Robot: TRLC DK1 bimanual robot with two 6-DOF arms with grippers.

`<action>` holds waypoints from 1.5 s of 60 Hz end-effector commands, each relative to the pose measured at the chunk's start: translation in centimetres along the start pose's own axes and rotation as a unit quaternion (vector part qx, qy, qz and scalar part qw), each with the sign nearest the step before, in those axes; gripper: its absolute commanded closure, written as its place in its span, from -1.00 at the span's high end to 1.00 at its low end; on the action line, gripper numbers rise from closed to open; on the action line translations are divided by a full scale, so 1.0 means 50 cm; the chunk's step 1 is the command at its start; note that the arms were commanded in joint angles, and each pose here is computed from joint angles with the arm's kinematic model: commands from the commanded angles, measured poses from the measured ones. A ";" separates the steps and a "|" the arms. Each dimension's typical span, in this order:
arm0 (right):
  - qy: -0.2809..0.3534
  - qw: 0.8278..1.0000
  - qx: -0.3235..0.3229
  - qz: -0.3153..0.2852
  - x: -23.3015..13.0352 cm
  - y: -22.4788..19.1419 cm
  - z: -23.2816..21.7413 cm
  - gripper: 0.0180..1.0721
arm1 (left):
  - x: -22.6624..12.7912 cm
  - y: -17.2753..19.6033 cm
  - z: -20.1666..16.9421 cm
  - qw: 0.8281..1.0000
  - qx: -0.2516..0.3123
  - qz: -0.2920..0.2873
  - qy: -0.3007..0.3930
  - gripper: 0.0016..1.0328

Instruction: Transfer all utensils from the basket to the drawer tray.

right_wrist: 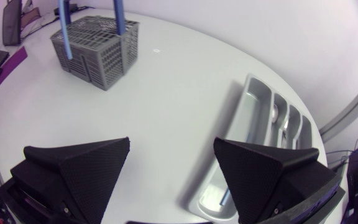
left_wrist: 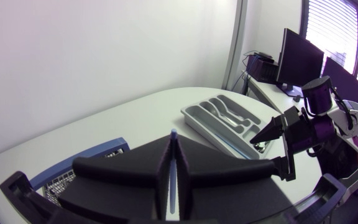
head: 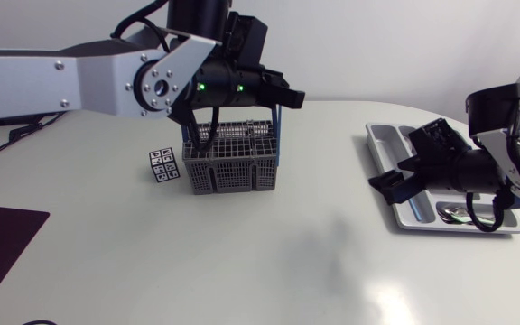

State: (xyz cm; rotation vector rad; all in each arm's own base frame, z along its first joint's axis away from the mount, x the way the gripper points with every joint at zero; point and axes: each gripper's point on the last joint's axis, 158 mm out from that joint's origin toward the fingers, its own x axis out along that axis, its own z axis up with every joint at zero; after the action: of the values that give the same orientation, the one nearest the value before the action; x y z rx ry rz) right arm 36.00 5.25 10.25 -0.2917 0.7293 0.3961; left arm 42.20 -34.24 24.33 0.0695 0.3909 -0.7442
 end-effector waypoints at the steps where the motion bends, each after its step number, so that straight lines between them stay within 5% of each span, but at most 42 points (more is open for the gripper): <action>1: -0.024 0.999 -0.007 0.033 -0.021 0.045 0.049 0.85 | -0.020 0.008 0.039 0.999 -0.037 -0.012 -0.009 -0.93; 17: -0.044 0.989 -0.044 0.134 -0.041 0.187 0.128 0.85 | -0.033 0.008 0.033 0.996 -0.078 -0.046 0.013 -0.93; 46: -0.022 0.969 -0.042 0.242 0.002 0.317 0.191 0.71 | -0.015 -0.029 -0.029 0.981 -0.137 -0.120 0.073 -0.93; 53: -0.020 0.967 -0.040 0.252 0.010 0.330 0.202 0.60 | -0.013 -0.030 -0.034 0.980 -0.139 -0.123 0.077 -0.93; 79: -0.012 0.963 -0.039 0.267 0.023 0.352 0.201 -0.30 | -0.017 -0.027 -0.041 0.976 -0.152 -0.129 0.083 -0.93; 90: -0.007 0.960 -0.039 0.278 0.024 0.367 0.194 -0.48 | -0.017 -0.029 -0.045 0.976 -0.155 -0.130 0.085 -0.93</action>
State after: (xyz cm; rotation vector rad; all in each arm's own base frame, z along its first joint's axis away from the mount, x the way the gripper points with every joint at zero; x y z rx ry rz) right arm 34.43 24.81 14.69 -0.1735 0.7483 0.9468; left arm 39.58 -34.20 22.42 -0.1865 0.6744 -0.9304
